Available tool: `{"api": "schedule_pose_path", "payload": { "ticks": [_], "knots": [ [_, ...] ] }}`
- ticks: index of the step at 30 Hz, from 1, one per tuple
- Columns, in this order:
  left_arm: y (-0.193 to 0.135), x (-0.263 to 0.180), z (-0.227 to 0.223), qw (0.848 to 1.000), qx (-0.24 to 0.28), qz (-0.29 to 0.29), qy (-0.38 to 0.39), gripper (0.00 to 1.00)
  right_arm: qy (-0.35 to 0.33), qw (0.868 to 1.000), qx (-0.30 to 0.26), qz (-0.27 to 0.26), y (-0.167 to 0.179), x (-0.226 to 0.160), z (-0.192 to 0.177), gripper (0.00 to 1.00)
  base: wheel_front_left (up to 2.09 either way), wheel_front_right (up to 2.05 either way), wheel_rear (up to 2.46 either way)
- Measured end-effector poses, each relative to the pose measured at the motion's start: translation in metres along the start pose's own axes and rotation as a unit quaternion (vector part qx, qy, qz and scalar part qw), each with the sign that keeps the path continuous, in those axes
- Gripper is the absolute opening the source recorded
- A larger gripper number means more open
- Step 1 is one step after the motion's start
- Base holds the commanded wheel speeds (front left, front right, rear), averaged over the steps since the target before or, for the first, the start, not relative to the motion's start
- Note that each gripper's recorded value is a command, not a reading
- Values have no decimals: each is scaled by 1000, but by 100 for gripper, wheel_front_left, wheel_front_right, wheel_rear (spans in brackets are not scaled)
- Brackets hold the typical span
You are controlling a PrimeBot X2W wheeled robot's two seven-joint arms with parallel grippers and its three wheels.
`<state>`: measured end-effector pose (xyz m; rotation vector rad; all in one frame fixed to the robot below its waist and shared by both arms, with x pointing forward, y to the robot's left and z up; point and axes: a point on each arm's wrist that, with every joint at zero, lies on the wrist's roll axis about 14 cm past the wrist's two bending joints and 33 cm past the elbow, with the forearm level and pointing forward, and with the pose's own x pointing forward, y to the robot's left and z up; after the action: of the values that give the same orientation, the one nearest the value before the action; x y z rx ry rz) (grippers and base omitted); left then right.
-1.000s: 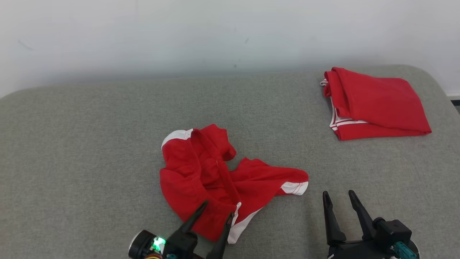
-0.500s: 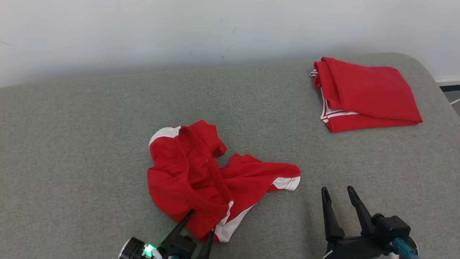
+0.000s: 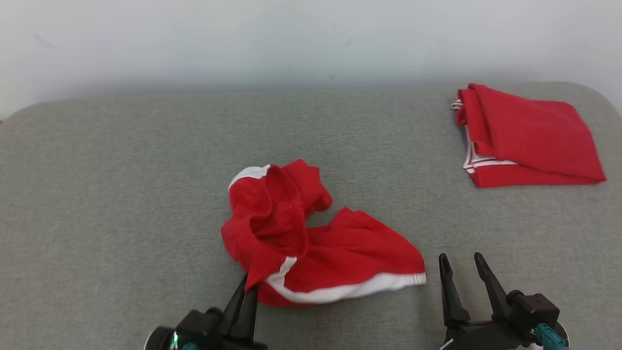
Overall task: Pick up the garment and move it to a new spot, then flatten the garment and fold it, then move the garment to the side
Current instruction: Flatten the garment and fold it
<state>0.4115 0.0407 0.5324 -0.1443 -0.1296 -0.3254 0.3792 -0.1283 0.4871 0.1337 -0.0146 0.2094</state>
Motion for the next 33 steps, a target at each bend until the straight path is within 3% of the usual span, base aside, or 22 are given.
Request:
{"api": "schedule_pose_path", "payload": {
  "ticks": [6,7,8,14,20,27,33],
  "knots": [
    [28,-31,-18,998,-22,52,33,2,7,1000,4,29,19,7,-6,100,0,0,0],
    [30,-35,-21,997,-24,57,38,29,9,999,4,33,21,8,-7,100,0,0,0],
    [32,-40,-26,997,-23,63,47,100,10,999,4,36,22,9,-8,100,0,0,0],
    [43,-52,-27,995,-16,82,52,100,11,999,3,53,33,13,-9,100,0,0,0],
    [38,-54,5,997,19,72,2,100,10,998,4,63,40,13,-7,100,0,0,0],
    [2,-48,29,998,45,2,-38,100,9,998,6,63,40,11,-7,100,0,0,0],
    [-32,-41,23,994,70,-73,-32,100,9,999,6,52,34,7,-7,100,0,0,0]
  ]
}}
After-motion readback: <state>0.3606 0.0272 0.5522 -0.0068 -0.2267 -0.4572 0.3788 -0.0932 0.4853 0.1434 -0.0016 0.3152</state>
